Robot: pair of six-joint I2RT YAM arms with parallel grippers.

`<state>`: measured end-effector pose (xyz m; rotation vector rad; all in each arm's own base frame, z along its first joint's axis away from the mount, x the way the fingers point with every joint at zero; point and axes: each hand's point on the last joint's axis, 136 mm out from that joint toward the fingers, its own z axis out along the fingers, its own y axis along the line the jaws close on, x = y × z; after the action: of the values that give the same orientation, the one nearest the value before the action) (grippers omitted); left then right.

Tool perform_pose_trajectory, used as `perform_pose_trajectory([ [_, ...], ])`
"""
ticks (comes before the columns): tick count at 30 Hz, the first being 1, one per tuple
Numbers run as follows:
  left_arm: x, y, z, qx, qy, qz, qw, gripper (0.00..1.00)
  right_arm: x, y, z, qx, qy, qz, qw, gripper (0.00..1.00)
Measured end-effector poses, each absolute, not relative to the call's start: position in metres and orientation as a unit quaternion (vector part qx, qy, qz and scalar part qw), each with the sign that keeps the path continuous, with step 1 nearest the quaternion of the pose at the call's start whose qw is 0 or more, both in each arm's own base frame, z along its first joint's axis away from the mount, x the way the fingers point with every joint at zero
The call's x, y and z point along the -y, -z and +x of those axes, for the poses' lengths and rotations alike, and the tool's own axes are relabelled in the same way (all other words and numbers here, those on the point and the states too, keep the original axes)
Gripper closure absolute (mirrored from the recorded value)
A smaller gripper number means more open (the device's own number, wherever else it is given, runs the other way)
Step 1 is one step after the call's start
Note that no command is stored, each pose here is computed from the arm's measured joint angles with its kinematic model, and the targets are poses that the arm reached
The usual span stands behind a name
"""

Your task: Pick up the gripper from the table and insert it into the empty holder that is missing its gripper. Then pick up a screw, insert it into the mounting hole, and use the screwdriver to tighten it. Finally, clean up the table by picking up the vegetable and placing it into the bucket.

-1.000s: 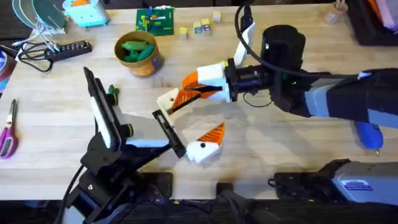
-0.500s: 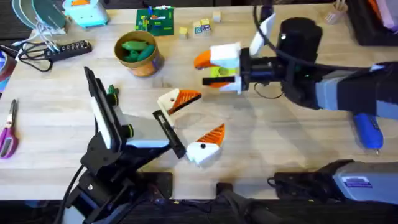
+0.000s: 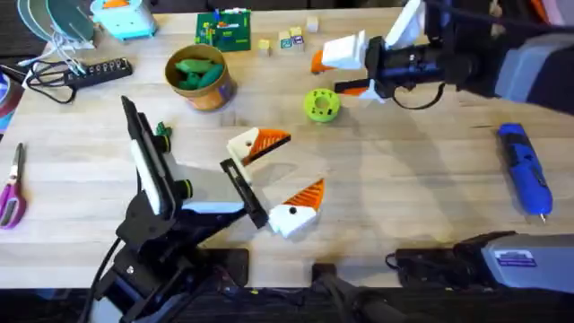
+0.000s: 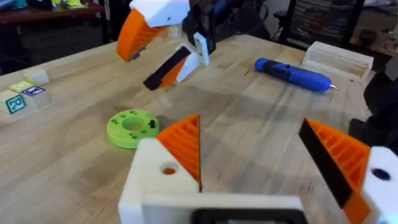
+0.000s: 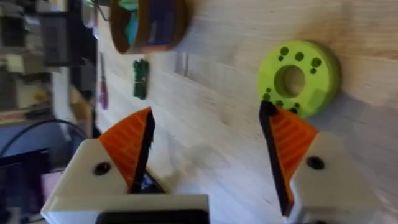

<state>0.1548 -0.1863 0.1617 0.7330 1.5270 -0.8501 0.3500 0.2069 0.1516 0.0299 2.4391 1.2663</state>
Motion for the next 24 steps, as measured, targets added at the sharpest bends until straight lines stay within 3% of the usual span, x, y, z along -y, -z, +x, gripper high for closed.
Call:
perform_pose_trajectory([
  [13,0.186,-0.162,0.155,-0.654,0.364,0.314,0.584,0.008,-0.212,-0.107,0.331,-0.932,-0.150,-0.222,0.245,0.043],
  [20,0.186,-0.162,0.155,-0.654,0.364,0.314,0.584,0.008,-0.201,-0.076,0.338,-0.937,-0.079,-0.252,0.230,0.197],
  [24,0.186,-0.162,0.155,-0.654,0.364,0.314,0.584,0.008,-0.201,-0.075,0.341,-0.935,-0.073,-0.255,0.236,0.397],
])
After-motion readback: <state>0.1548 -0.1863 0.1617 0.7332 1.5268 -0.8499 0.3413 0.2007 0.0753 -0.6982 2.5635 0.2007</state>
